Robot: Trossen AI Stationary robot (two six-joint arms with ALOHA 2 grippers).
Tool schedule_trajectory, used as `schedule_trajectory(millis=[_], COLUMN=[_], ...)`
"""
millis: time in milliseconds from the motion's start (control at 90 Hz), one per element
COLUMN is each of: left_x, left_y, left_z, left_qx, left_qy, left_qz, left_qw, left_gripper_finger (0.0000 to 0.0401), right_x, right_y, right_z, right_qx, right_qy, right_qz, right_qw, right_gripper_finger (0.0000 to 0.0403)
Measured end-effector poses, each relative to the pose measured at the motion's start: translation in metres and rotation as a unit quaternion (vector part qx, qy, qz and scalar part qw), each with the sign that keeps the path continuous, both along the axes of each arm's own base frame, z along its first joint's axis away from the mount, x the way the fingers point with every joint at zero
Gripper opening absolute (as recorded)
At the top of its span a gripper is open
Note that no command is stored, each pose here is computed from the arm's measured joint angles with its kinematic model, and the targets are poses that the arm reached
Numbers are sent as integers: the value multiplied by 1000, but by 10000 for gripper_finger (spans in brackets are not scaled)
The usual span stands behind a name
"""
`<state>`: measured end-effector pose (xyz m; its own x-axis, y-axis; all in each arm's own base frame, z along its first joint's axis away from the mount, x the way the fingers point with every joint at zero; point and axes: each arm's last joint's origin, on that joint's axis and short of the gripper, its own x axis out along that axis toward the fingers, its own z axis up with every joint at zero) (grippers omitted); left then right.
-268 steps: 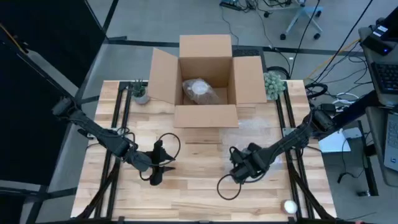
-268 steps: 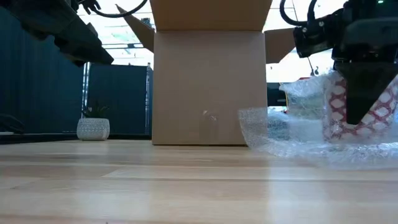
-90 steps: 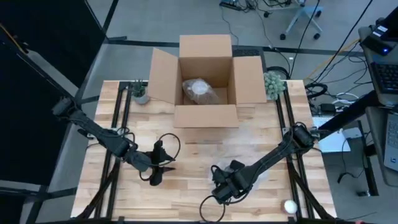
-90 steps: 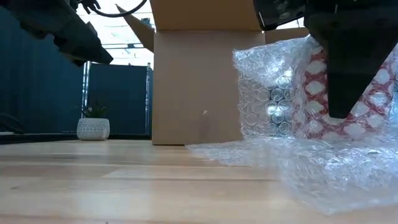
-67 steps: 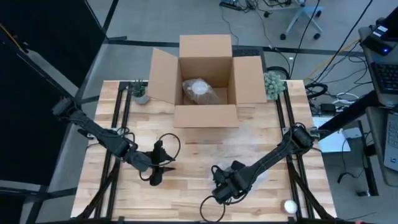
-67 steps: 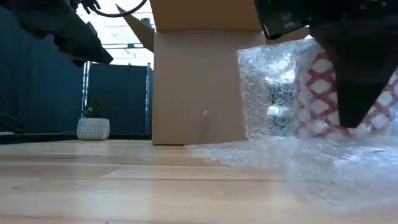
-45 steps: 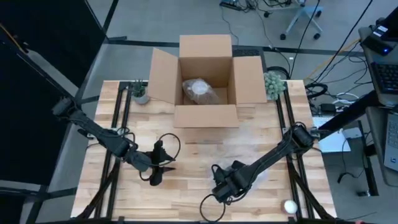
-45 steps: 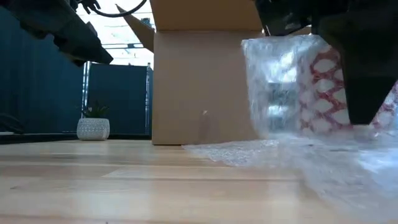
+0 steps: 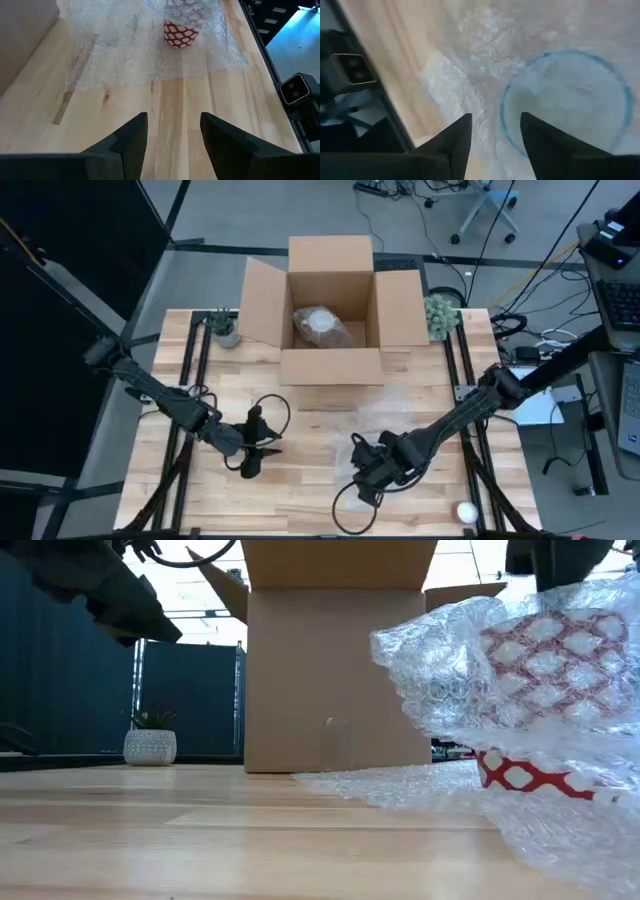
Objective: Wrap mug
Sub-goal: Wrap the red mug with the bubble wrap
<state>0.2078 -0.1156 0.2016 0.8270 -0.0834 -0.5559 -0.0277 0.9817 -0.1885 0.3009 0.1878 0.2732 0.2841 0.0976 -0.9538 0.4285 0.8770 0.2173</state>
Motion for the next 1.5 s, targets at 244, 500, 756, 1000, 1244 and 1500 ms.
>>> schedule_trajectory(millis=[244, 500, 756, 1000, 1244, 1500], left_x=[10, 37, 71, 112, 131, 134], left_y=[-6, -19, -16, -16, -21, -15], left_z=[11, -16, -47, -49, -48, -47], left_qx=[-44, -62, -85, -85, -81, -83], left_qy=[-71, -91, -110, -113, -115, -111], left_qz=[1, -7, -1, -31, -51, -41], left_qw=[997, 994, 990, 990, 989, 989], left_gripper_finger=[171, 171, 171, 171, 171, 171], right_x=[-41, -79, -94, -90, -84, -69], right_y=[-18, -1, 9, 11, 15, 18], right_z=[43, 23, -25, -35, -34, -31], right_qx=[-24, -118, -142, -164, -159, -149], right_qy=[-12, 48, 50, -2, -38, -118], right_qz=[-44, -117, -104, -70, -45, -58], right_qw=[999, 985, 983, 984, 985, 980], right_gripper_finger=[155, 155, 155, 155, 155, 155])
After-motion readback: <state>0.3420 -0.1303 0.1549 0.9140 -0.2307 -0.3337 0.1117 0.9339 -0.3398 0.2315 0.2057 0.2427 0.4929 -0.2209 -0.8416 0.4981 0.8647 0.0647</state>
